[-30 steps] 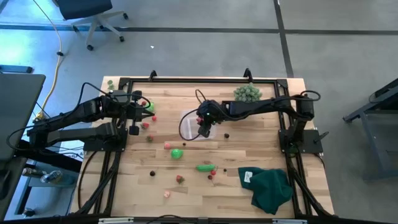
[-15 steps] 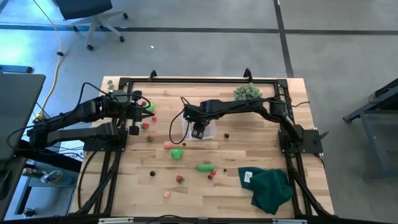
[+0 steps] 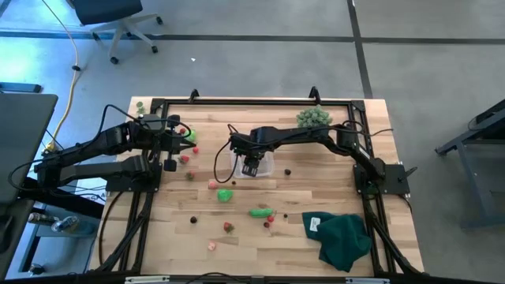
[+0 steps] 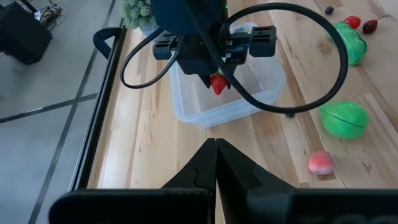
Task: Pick and placing Produce into tupperware
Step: Put the strawberry into the transparent bin, then put the blackberry into the transparent bin
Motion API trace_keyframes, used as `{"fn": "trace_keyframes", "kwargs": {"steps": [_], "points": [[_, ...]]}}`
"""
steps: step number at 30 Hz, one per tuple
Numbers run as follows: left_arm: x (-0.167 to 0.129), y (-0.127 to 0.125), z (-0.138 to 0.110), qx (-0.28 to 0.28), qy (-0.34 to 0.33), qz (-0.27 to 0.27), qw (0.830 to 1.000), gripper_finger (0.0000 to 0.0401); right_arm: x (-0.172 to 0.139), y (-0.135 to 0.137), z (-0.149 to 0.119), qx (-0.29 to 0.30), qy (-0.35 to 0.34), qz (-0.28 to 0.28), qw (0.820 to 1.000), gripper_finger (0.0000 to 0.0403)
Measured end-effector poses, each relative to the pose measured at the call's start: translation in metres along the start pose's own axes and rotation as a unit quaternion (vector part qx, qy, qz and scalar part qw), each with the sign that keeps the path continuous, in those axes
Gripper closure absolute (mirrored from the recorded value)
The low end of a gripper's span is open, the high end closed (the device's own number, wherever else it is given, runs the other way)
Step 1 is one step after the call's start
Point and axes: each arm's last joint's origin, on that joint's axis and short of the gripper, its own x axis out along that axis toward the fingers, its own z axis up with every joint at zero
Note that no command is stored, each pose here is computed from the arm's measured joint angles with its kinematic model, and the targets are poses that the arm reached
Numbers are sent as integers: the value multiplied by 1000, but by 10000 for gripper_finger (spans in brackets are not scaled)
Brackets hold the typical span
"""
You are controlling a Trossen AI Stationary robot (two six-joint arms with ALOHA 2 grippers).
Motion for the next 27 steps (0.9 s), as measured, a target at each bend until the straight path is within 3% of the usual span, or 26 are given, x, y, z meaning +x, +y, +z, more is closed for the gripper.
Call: {"fn": "trace_keyframes", "kwargs": {"steps": [7,13,19,27], "points": [[0,0,0,0,0,0,1000,400,0,0,-1,2,4,-3,1000,186],[0,0,0,0,0,0,1000,400,-7,0,-1,5,-4,-2,1000,175],[0,0,0,0,0,0,1000,400,-42,7,-2,2,-32,-18,999,176],[0,0,0,0,0,0,1000,400,-105,23,-19,43,-57,-56,996,176]]}}
